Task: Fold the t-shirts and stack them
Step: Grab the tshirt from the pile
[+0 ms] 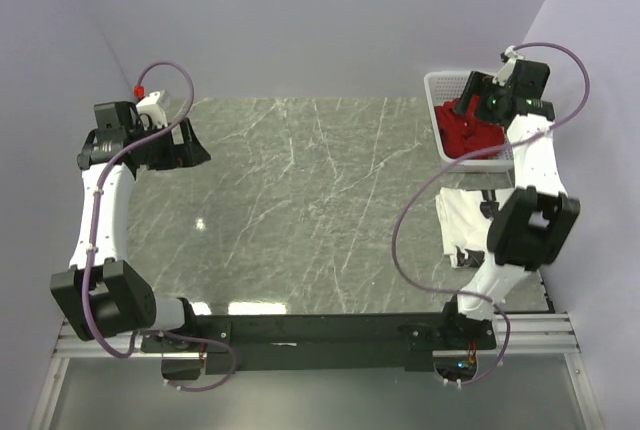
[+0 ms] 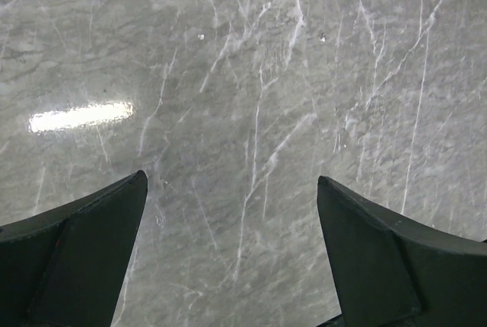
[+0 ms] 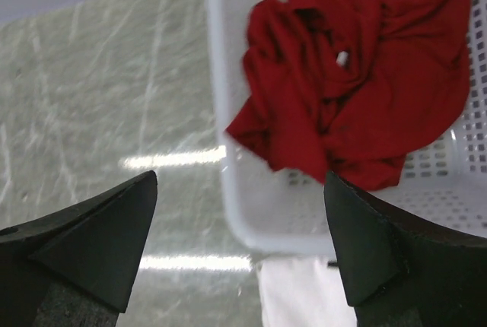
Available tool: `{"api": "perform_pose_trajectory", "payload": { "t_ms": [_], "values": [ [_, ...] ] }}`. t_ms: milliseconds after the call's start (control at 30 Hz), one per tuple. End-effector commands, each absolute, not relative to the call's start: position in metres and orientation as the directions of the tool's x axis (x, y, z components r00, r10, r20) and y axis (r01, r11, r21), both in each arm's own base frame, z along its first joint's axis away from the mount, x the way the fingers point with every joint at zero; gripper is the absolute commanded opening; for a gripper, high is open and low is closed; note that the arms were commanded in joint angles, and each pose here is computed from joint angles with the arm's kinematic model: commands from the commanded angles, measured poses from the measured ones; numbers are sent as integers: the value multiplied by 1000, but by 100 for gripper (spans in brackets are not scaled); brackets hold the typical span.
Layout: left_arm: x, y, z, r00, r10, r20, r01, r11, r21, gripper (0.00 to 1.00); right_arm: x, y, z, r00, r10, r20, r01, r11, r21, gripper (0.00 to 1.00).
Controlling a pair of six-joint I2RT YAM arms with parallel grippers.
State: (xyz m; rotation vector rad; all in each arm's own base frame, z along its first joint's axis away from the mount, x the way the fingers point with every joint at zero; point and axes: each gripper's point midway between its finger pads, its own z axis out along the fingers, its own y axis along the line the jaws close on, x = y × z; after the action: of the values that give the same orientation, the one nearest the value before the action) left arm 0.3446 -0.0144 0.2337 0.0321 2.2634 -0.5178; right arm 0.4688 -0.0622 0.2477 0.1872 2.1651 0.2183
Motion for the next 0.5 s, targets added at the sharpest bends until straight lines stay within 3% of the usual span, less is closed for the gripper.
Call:
{"api": "perform_pose_trajectory", "payload": {
  "t_ms": [0,467],
  "values": [
    [360,-15,254,-655,-169,-737,191,906,-378,99,508,-98,256,-493,290,-820,155,957,245,96],
    [372,-3,226,-736,-195,-648,96,918,-385,99,578,-132,137,-629,249,-737,195,968,161,92]
  ]
}}
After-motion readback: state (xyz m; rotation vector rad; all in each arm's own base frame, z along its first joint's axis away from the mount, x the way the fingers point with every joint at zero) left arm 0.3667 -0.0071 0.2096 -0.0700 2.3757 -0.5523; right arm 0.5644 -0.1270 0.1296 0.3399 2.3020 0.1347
